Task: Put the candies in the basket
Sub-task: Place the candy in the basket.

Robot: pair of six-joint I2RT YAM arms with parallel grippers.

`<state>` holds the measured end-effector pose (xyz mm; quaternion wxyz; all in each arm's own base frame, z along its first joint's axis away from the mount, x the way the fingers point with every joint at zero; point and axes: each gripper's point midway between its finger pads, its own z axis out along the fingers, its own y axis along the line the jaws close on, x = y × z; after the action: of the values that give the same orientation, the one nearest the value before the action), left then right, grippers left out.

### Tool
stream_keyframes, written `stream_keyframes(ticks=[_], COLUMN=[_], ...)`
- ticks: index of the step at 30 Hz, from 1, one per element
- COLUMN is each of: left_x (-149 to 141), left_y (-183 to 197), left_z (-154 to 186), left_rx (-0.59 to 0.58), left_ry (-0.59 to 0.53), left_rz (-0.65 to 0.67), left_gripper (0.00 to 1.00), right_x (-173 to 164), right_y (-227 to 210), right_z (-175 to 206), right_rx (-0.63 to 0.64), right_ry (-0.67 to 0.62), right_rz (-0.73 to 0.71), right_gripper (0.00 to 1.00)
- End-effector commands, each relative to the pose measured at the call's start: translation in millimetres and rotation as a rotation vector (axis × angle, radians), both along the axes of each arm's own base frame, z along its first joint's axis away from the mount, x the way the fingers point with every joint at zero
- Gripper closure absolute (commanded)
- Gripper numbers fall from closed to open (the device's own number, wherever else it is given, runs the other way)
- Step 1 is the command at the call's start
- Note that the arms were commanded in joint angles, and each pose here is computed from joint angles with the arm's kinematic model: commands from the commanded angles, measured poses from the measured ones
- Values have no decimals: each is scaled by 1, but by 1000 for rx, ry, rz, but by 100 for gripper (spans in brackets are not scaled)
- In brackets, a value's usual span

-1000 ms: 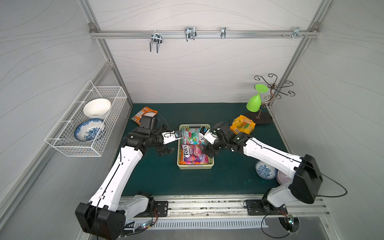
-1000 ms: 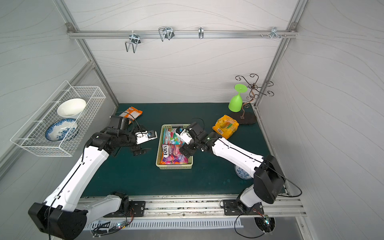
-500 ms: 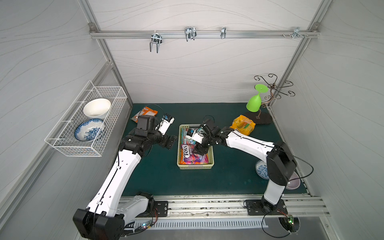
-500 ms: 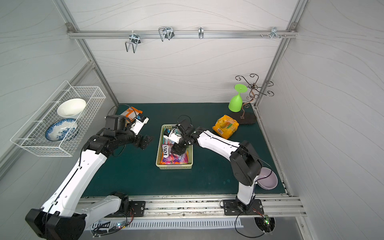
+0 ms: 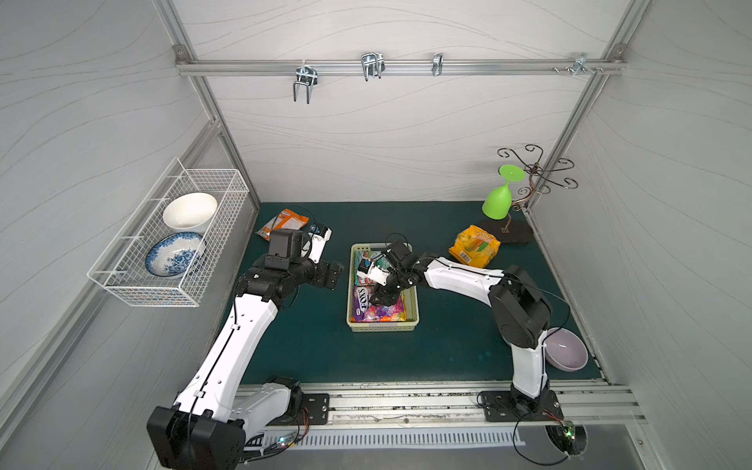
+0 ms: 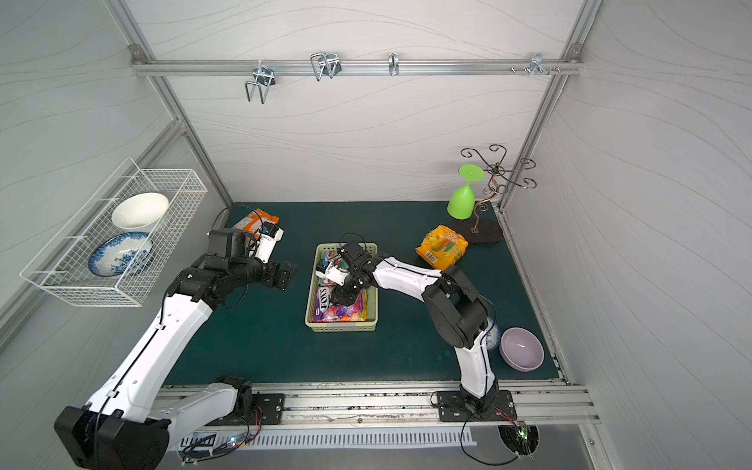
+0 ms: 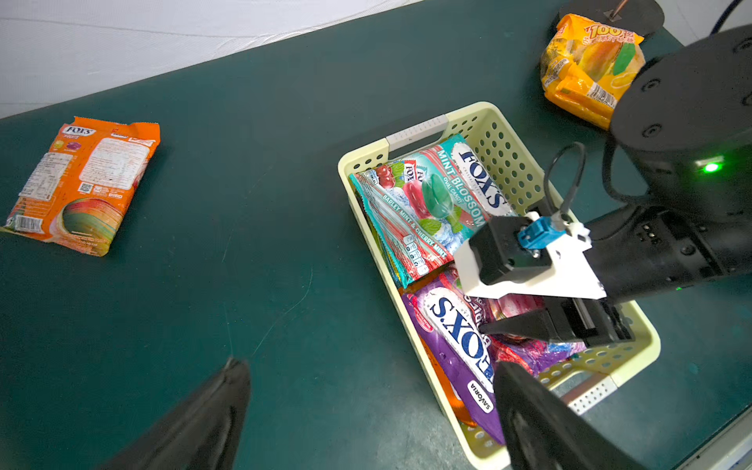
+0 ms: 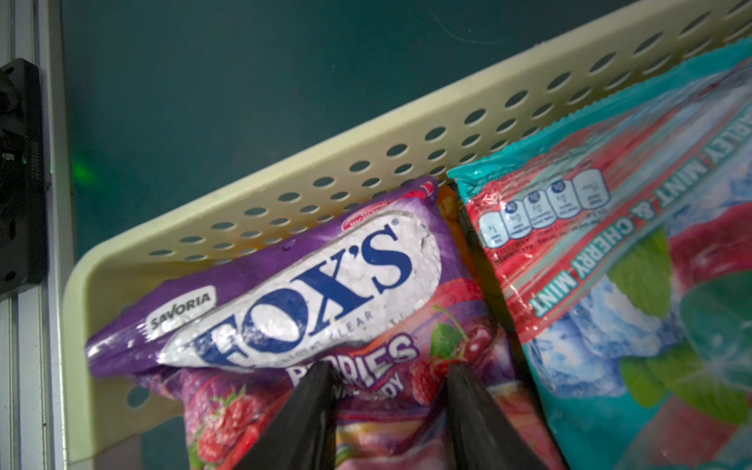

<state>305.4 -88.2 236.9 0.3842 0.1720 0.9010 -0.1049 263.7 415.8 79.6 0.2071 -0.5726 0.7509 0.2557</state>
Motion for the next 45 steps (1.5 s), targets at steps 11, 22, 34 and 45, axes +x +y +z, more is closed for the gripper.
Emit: stream_keyframes(ticks=[11,22,34,45], left_x=[12,36,57,49], left_y=[10,36,77,67], left_z=[15,10,0,-15], left_rx=[-32,81,12,-18], left_ry=[-51,-71,65,75], left_rz=[70,194,387,323], left_gripper=[2,2,2,3], right_x=[-25,-34,-17,43], right_y=[-32,-48,-66,-178], right_z=[41,-24,49,72], right_rx=[11,-117,-55,-251], right_ry=[-24,33,-97,-187], right_rz=[-6,-114,-264,-779], right_gripper=[46,47,44,33])
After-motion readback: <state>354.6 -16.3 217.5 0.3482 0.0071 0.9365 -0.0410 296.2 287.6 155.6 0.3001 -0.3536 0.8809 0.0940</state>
